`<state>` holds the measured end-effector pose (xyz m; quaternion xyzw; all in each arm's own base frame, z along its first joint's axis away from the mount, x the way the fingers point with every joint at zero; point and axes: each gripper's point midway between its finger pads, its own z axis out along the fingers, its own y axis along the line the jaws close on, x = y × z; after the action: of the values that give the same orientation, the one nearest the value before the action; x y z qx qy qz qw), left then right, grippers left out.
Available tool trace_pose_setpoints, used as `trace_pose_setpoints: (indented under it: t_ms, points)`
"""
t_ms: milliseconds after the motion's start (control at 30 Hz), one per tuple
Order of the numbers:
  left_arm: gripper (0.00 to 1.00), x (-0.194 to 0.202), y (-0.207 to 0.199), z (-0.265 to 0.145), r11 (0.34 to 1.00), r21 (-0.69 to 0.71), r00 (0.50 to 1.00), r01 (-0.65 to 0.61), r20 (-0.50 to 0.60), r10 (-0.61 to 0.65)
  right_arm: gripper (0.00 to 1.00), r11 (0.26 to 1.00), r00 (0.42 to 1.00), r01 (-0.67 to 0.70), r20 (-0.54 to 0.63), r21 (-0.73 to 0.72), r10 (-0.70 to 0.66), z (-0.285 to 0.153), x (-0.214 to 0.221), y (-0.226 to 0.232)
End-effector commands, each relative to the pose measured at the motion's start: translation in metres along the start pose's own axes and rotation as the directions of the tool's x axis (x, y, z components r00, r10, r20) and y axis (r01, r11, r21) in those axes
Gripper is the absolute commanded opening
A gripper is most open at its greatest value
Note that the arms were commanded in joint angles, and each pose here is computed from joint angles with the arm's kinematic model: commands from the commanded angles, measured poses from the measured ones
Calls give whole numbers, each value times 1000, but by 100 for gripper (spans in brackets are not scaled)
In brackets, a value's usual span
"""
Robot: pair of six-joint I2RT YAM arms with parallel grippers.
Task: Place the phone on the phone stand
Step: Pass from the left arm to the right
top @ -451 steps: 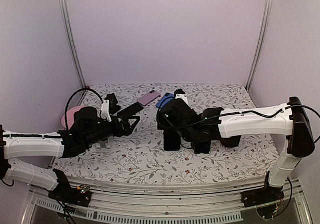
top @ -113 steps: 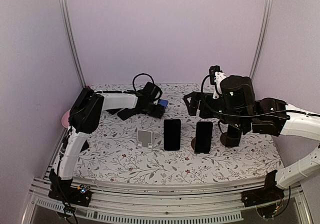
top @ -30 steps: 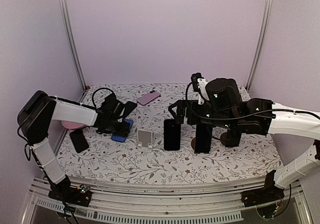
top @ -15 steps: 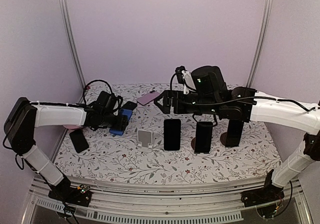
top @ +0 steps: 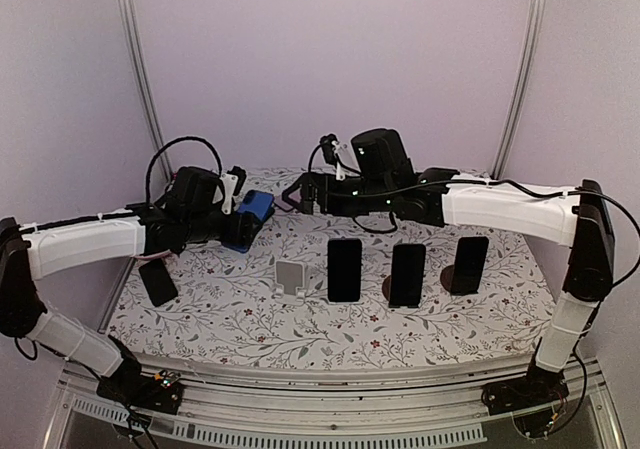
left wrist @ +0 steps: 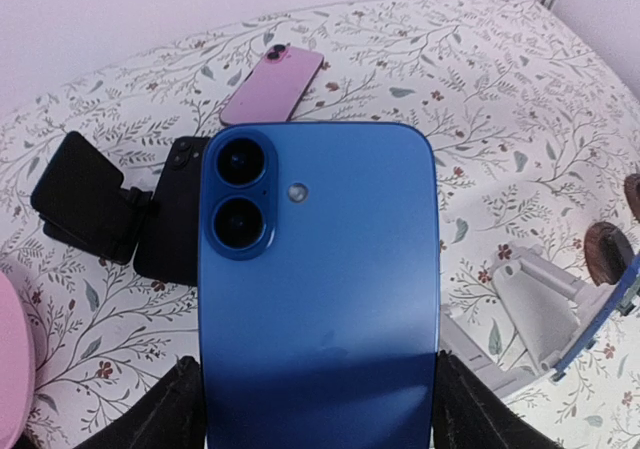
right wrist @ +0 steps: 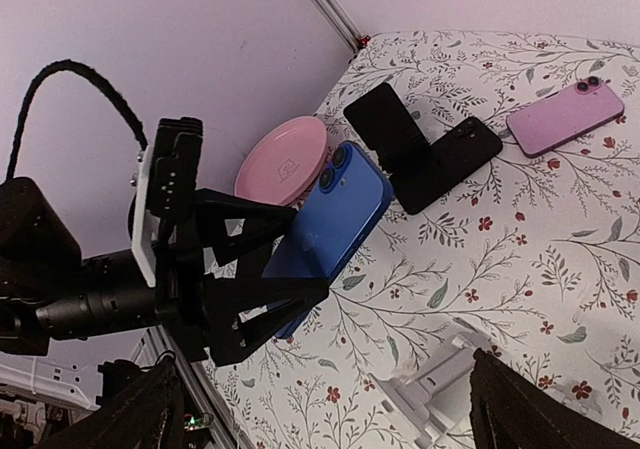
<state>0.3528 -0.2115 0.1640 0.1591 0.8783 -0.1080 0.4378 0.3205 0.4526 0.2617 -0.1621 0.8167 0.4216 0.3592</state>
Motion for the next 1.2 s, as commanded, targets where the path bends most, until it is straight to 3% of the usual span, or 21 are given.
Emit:
trace_pose_setpoints:
  t_ms: [0,433,600,700,800,967,1033,1167]
  points:
    - [57,-42,-22,-25,996,74,988,-54,151,42,100,999,999,-1,40,-51,3,16,-23,3]
    - [57,-66,-55,-45,980,156,965,-123,249,82,95,985,996,-94,-7,-143,94,69,-24,-5]
    - [56,-66,-59,-47,978,163,963,-130,254,86,84,966,989,-147,-32,-212,144,75,-22,2]
    - [56,-66,-61,-47,977,167,963,-131,256,86,74,954,984,-177,-46,-243,171,76,-22,7]
    - [56,-64,-61,-47,977,168,963,-129,255,83,55,945,981,-194,-47,-262,188,74,-24,11]
    - [57,-62,-64,-48,976,177,963,-130,257,82,8,934,974,-227,-47,-275,222,68,-28,16]
    - [62,-61,-66,-48,975,179,963,-131,258,82,3,931,971,-239,-42,-276,237,64,-31,18]
    - [85,-57,-69,-50,980,155,963,-128,255,85,2,931,965,-254,-9,-262,261,50,-38,20]
